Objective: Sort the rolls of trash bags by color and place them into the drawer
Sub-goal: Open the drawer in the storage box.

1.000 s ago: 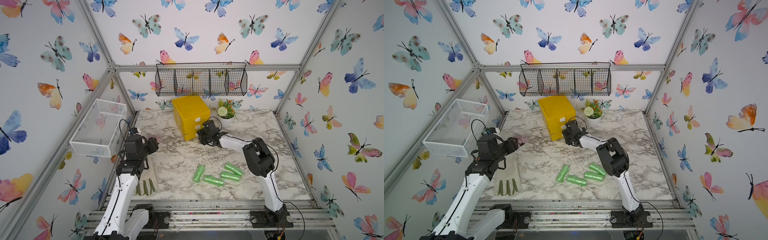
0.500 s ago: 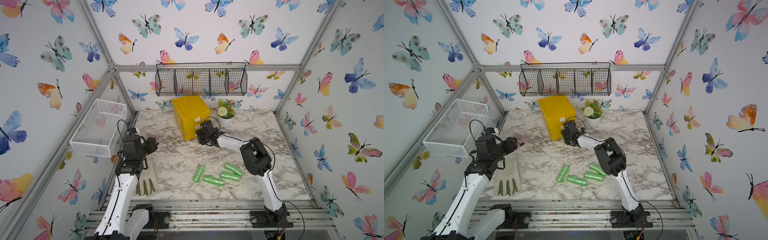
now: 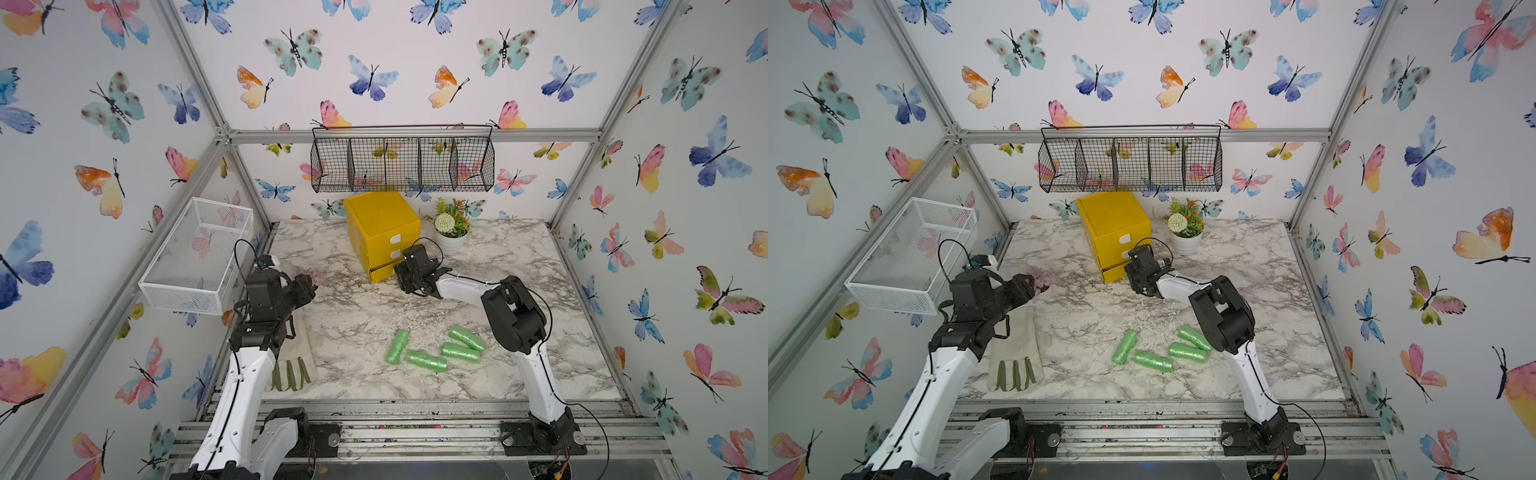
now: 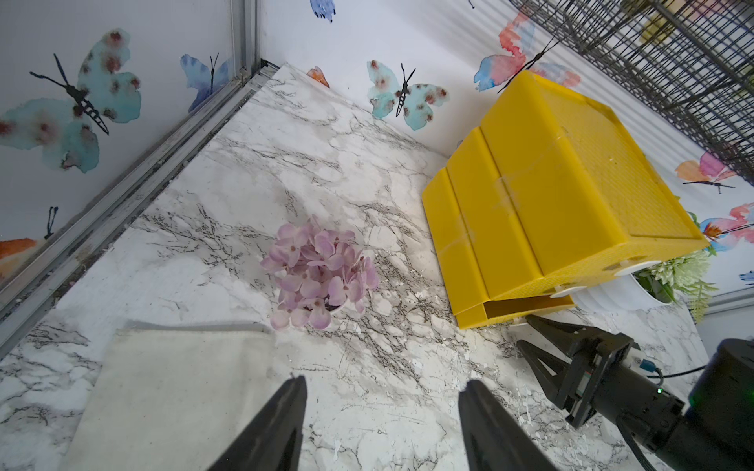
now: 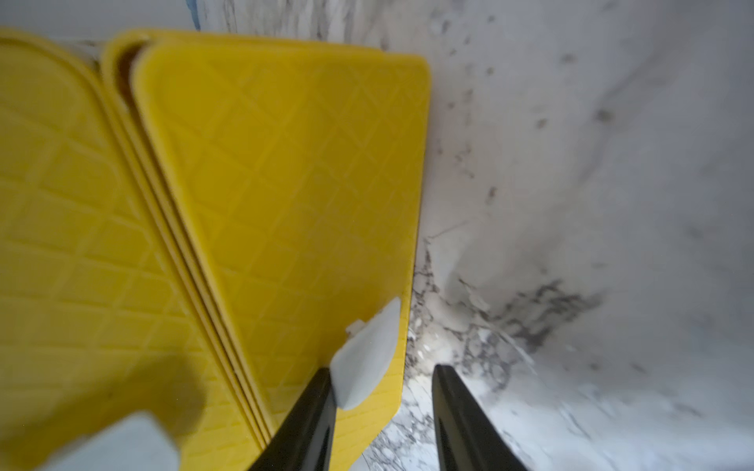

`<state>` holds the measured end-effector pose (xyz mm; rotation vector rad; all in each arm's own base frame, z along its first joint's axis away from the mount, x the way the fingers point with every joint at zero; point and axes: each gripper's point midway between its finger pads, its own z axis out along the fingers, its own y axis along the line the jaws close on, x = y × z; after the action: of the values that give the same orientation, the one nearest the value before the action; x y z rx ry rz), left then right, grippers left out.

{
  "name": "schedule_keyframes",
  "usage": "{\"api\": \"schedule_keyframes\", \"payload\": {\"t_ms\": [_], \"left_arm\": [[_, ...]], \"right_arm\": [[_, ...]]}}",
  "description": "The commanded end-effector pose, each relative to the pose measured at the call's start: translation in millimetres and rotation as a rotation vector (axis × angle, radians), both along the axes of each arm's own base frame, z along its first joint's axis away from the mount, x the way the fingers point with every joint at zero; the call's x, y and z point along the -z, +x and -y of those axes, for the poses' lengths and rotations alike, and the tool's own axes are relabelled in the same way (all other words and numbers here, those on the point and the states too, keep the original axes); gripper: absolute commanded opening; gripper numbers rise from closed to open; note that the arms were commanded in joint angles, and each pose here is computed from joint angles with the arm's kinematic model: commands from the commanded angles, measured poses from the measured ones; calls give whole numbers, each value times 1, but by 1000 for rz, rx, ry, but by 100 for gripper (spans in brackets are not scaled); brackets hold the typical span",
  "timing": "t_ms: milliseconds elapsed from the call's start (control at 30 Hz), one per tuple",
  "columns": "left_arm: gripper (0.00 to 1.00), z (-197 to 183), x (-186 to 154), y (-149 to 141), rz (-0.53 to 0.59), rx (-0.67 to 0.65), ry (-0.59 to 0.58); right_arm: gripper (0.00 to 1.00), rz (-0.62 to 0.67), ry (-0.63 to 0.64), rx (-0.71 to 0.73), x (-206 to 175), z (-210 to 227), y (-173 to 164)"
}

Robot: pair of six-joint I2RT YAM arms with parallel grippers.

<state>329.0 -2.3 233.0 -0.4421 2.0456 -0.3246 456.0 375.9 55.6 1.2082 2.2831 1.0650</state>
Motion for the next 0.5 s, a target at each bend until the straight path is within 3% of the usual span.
{"api": "schedule_keyframes", "payload": {"t_ms": [0,467], "left_arm": [[64,-2,-5,0,20,-1,1],[64,-5,-5,0,25,-10,-4]], "right_arm": [[43,-76,-43,-30,19,14,-28],[43,-100,-87,-96,8,50,-93]]}}
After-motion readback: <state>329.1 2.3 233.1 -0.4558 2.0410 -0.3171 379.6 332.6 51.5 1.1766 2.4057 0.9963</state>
